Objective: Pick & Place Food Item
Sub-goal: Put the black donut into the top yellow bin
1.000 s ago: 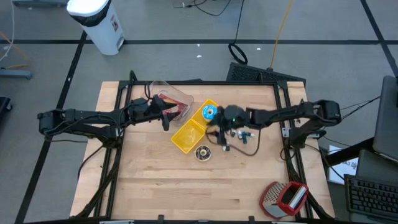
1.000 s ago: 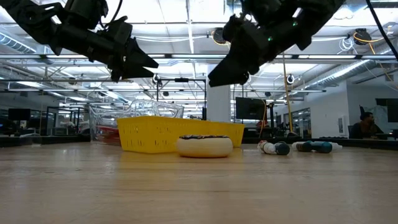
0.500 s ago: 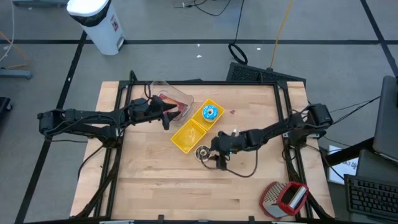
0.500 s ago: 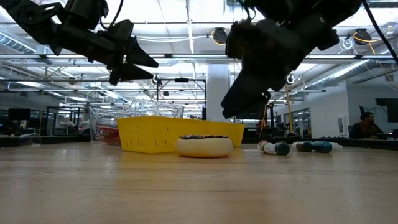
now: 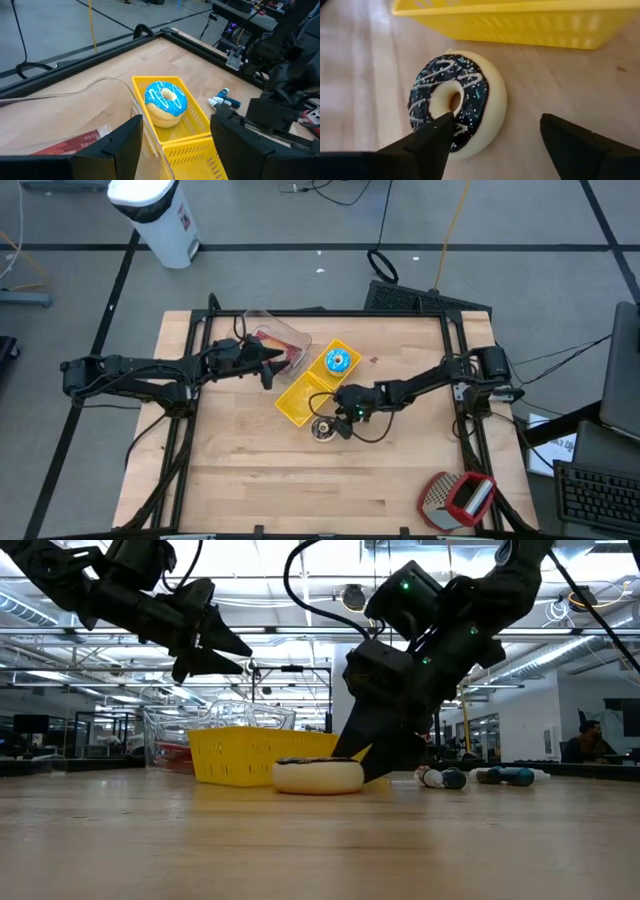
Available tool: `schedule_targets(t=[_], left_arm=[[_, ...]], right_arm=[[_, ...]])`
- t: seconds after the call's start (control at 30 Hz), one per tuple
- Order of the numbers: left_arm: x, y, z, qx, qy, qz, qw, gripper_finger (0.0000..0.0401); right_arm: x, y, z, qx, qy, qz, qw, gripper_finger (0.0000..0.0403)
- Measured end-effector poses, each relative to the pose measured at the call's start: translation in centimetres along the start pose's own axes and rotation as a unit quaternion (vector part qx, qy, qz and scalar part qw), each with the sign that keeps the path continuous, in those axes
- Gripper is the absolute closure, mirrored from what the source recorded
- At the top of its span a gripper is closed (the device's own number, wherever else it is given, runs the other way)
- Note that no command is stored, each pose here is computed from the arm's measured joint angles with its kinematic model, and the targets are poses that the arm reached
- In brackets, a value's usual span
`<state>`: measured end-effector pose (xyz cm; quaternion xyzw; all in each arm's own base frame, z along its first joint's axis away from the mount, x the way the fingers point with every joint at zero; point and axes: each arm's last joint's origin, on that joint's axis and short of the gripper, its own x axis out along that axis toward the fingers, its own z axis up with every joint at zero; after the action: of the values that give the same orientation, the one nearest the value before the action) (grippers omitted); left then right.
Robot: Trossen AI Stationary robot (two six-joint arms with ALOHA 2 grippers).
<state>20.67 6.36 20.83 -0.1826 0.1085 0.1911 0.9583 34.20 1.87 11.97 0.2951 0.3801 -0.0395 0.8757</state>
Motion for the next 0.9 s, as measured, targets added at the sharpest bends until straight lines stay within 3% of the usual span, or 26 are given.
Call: schedule_targets(t=[0.27, 0.53, 0.77, 0.9], left_arm=[[0.0, 0.0, 0.0, 0.0, 0.0, 0.0, 1.0, 0.0167], [0.0, 0.0, 0.0, 0.0, 0.0, 0.0, 1.0, 0.0167], [0.0, 0.0, 0.0, -0.001, 0.0, 0.0, 1.0, 0.0167], [0.0, 0.0, 0.0, -0.001, 0.0, 0.0, 1.0, 0.0167]], right_arm=[[0.1, 0.4, 0.2, -0.01, -0.009, 0.023, 1.0, 0.0139], [0.2, 1.6, -0.3, -0.048, -0.006, 0.061, 0.997, 0.0246], [0.2, 1.6, -0.3, -0.026, -0.031, 0.028, 0.999, 0.0329], [0.2, 1.7, -0.1, -0.057, -0.046, 0.025, 0.997, 0.0354]])
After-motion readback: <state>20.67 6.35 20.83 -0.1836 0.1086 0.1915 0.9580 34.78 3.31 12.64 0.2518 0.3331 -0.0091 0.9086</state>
